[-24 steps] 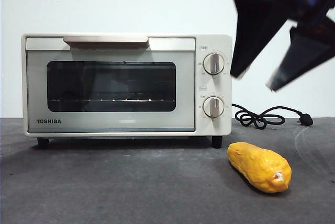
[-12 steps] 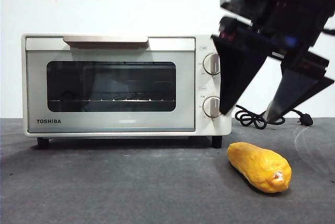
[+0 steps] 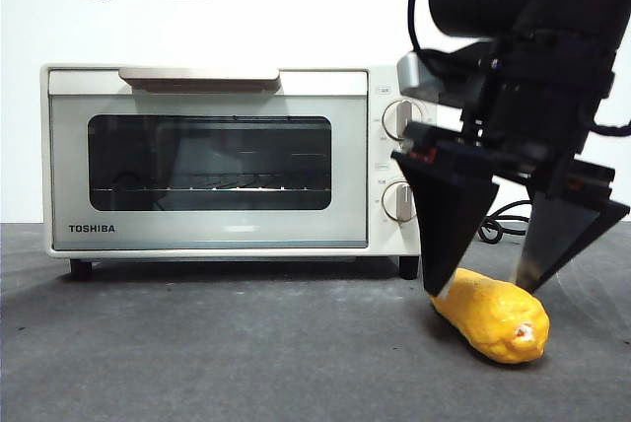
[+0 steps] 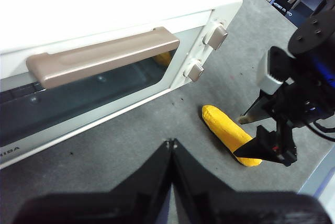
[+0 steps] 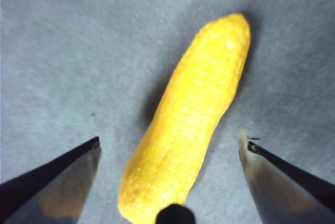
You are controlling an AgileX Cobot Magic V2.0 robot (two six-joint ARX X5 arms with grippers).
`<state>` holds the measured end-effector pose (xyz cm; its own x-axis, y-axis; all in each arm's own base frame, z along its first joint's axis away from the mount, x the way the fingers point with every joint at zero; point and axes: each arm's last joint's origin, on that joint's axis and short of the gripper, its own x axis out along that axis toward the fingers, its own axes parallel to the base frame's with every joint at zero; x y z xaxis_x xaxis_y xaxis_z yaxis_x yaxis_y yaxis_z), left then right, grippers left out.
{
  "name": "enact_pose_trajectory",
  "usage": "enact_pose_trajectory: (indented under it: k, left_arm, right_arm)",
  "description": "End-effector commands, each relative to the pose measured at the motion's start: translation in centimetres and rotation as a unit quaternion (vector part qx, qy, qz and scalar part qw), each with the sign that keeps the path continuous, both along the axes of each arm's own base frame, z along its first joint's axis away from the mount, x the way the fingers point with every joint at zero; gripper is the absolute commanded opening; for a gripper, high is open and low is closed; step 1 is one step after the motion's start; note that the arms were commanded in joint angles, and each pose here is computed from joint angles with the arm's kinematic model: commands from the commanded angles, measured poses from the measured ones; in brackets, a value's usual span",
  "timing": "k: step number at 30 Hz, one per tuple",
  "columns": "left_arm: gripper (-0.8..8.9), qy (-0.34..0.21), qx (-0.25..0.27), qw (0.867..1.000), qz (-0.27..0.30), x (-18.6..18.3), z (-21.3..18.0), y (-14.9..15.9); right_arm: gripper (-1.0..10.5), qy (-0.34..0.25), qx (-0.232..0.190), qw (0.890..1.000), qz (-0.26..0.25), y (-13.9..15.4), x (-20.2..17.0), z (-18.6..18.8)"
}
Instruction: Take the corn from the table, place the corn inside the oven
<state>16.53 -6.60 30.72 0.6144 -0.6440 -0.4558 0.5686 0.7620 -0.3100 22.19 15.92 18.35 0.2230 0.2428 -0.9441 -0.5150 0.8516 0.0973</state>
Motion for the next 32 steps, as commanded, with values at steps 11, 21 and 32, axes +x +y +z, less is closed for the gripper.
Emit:
enact_pose_trajectory:
  k: [11, 21, 32]
  left_arm:
    - [-0.05, -0.005, 0.003, 1.0, -0.005, 0.0, 0.0, -0.1]
    - [-0.05, -0.041, -0.008, 0.999, -0.004, 0.5, 0.6, -0.2]
    - [-0.05, -0.099, -0.004, 0.994, 0.042, 3.8, 0.4, -1.0]
  right_arm:
    - [0.0, 0.015, -0.006, 1.0, -0.015, 0.1, 0.1, -0.7]
    - [-0.1, 0.052, 0.047, 0.997, 0.017, 0.8, -0.7, -0.2]
    - [-0.1, 0.009, 0.13, 0.988, 0.08, 3.3, -4.8, 4.4]
